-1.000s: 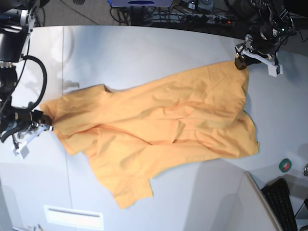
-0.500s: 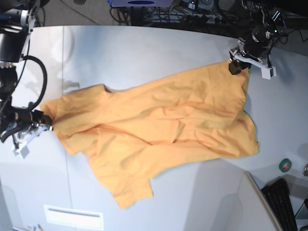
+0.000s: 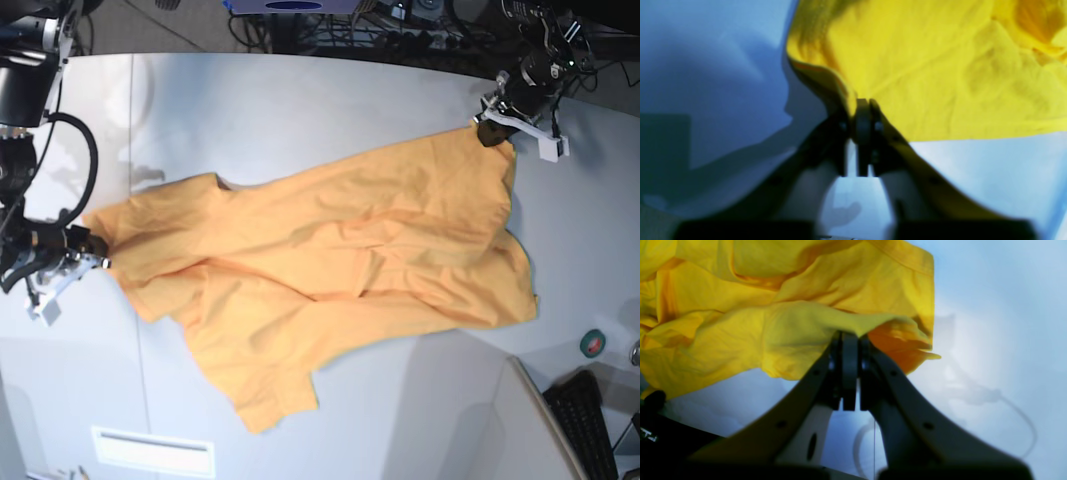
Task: Layout the t-shirt on the table in an organized manner, then fold the t-shirt properly
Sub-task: 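Hold the shirt corner with the left gripper, adjusting its grip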
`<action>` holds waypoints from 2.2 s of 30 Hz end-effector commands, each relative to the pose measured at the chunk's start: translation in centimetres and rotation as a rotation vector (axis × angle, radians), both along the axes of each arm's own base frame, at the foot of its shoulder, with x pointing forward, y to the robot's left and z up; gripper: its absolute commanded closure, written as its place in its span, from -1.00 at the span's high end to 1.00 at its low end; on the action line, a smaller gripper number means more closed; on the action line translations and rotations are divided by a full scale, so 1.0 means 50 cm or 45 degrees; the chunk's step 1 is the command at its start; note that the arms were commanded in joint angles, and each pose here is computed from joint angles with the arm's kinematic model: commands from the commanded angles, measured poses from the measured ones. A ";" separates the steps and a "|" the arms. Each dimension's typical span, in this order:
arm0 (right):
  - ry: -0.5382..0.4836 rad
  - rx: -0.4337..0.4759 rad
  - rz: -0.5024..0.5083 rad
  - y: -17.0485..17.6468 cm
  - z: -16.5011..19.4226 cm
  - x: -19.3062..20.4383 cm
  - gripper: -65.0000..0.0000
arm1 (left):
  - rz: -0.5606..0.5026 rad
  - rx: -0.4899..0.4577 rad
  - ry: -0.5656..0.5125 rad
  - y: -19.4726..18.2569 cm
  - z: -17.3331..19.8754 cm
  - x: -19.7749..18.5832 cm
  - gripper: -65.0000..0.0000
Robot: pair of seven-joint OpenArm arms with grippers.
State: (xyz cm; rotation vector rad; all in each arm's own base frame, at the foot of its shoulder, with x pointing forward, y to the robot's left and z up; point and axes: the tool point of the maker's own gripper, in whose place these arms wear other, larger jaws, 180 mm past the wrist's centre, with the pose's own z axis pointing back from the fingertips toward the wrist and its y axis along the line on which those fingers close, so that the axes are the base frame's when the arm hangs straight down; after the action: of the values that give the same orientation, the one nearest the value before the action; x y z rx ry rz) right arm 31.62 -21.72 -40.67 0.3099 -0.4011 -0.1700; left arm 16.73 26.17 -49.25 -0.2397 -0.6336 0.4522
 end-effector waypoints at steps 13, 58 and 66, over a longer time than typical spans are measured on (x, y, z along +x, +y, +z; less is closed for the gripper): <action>-0.062 -0.013 0.001 -0.011 0.026 0.023 -1.00 | 0.143 0.057 0.044 0.072 0.004 -0.041 -0.08; -0.061 -0.013 0.003 -0.010 0.026 0.023 -1.00 | 0.075 -0.085 0.078 0.009 -0.047 -0.054 -0.66; -0.031 0.002 -0.018 -0.013 0.003 0.014 -1.00 | 0.070 -0.069 0.067 0.015 -0.040 -0.049 -1.00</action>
State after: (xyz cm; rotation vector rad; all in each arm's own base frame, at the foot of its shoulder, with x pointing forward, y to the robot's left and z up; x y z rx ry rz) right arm 30.79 -21.82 -42.05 0.3144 -0.3646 -0.1912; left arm 16.41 27.15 -49.94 -0.2914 -0.6886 0.5492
